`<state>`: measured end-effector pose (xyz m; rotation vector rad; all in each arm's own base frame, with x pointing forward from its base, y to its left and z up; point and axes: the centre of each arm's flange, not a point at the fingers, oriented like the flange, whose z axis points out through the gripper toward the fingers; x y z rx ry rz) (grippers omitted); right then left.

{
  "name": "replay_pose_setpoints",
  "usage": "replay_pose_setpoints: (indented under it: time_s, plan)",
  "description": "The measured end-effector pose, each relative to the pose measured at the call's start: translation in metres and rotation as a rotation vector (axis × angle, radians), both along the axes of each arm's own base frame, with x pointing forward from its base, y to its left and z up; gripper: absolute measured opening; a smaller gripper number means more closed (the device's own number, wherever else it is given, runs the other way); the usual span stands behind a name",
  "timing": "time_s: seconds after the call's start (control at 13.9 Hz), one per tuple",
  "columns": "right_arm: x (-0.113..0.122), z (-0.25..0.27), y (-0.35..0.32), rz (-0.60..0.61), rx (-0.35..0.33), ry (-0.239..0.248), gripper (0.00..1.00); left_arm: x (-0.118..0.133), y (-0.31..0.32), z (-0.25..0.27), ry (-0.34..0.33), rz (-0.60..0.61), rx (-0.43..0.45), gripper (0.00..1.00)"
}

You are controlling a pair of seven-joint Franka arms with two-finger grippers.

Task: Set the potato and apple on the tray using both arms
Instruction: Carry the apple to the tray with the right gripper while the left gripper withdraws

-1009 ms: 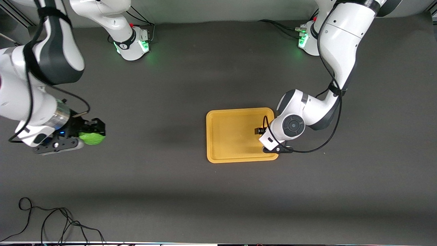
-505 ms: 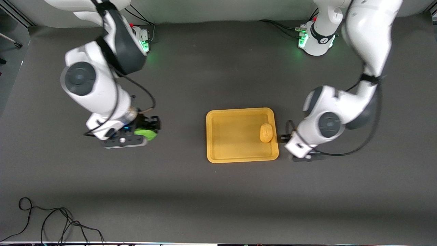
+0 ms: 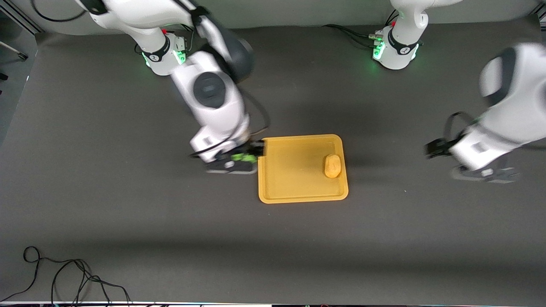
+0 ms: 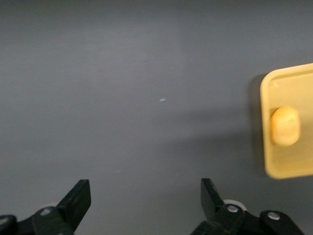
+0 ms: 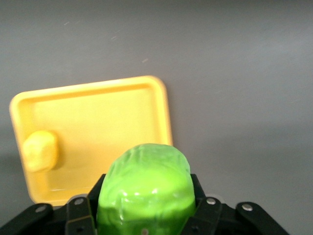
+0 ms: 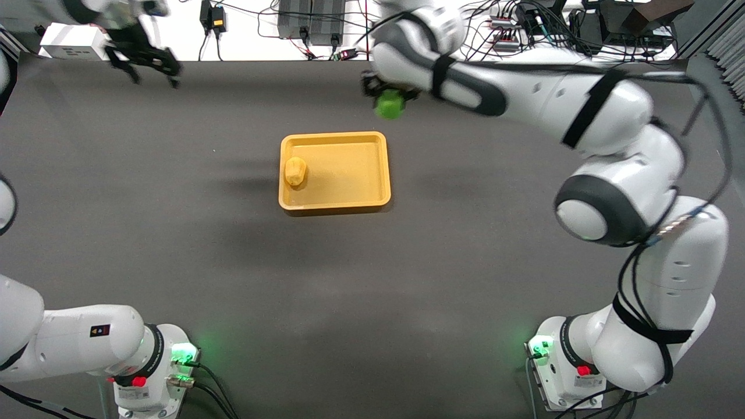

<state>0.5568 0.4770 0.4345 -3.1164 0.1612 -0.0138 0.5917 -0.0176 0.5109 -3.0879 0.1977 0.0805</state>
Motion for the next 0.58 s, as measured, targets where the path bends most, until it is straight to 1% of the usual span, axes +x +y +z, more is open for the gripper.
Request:
replay_pose_setpoints:
  time_s: [0.14, 0.22, 0.29, 0.43, 0.58]
  plan:
    - [-0.027, -0.019, 0.051, 0.001, -0.004, -0.003, 0.68, -0.007, 0.022, 0.007, -0.001, -0.015, 0.002, 1.0]
    - [-0.037, -0.032, 0.067, 0.008, -0.01, 0.001, 0.68, -0.008, 0.025, 0.006, 0.004, -0.019, 0.002, 1.0]
    - [-0.042, -0.048, 0.078, 0.013, -0.015, 0.005, 0.68, -0.008, 0.024, 0.002, 0.012, -0.029, 0.001, 1.0]
    - [-0.04, -0.089, 0.087, 0.018, -0.018, 0.008, 0.68, -0.011, 0.026, -0.004, 0.033, -0.056, -0.001, 1.0]
    - [-0.037, -0.135, 0.094, 0.024, -0.02, -0.001, 0.68, -0.013, 0.031, -0.005, 0.048, -0.063, -0.002, 1.0]
